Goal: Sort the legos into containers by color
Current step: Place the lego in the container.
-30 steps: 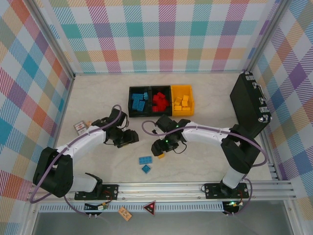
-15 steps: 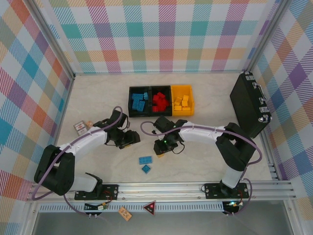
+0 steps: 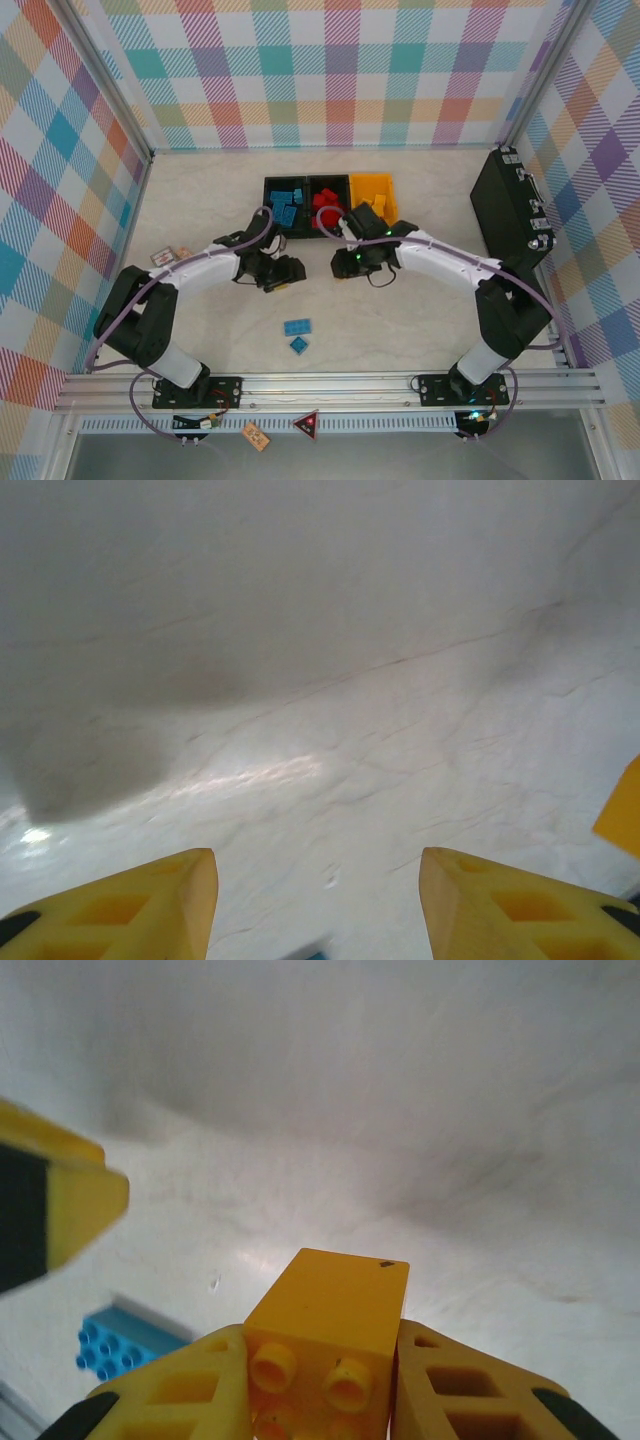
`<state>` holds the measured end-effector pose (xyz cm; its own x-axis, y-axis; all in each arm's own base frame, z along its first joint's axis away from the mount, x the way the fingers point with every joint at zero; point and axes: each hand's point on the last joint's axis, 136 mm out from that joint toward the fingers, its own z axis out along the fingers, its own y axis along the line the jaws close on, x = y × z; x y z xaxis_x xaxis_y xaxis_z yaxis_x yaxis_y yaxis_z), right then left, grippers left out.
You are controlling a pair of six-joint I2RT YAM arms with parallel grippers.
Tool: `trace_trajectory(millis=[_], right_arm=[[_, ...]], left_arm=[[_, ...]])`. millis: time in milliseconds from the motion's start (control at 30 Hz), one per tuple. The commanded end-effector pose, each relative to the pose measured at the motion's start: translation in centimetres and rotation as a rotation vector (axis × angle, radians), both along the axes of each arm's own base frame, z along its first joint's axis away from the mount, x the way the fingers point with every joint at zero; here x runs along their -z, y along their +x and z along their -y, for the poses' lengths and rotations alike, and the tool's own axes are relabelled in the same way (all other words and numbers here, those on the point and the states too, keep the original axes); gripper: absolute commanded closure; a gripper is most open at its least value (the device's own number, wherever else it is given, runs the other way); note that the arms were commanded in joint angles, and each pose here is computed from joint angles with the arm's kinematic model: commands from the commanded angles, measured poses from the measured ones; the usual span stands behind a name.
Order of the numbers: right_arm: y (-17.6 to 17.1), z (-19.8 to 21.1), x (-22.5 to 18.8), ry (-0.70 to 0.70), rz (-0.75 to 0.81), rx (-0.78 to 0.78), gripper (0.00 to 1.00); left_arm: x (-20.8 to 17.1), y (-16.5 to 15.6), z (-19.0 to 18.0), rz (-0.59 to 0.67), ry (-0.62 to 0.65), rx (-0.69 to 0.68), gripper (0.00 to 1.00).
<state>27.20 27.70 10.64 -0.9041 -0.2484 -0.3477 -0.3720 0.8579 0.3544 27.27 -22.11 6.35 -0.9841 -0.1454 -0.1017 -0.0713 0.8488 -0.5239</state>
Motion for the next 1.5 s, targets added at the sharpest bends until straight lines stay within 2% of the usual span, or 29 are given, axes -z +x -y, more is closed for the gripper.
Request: trace_trajectory(millis=[0, 233, 600, 867, 1033, 1467], right_arm=[[2.5, 1.3, -2.1, 0.011, 0.064, 0.06, 0.73], [8.6, 4.7, -4.0, 0.01, 0.121, 0.205, 0.73], [15.6, 7.4, -3.2, -0.043, 0.117, 0.342, 0.73], [20.9, 8.1, -2.0, -0.115, 0.16, 0.389, 0.71], [23.8, 8.1, -1.4, -0.106, 0.163, 0.424, 0.71], [27.6, 7.6, 0.2, -0.095, 0.136, 0.461, 0.65]], left_arm=[[-2.0, 2.4, 2.4, 0.055, -0.063, 0.01, 0.44], [-4.6, 5.9, 5.2, 0.12, -0.115, -0.002, 0.44], [-6.5, 8.8, 7.3, 0.171, -0.141, -0.01, 0.44], [-6.9, 8.7, 7.2, 0.175, -0.133, -0.014, 0.44], [-6.5, 8.0, 6.7, 0.168, -0.117, -0.018, 0.44], [-6.6, 7.2, 5.7, 0.174, -0.099, -0.031, 0.44]])
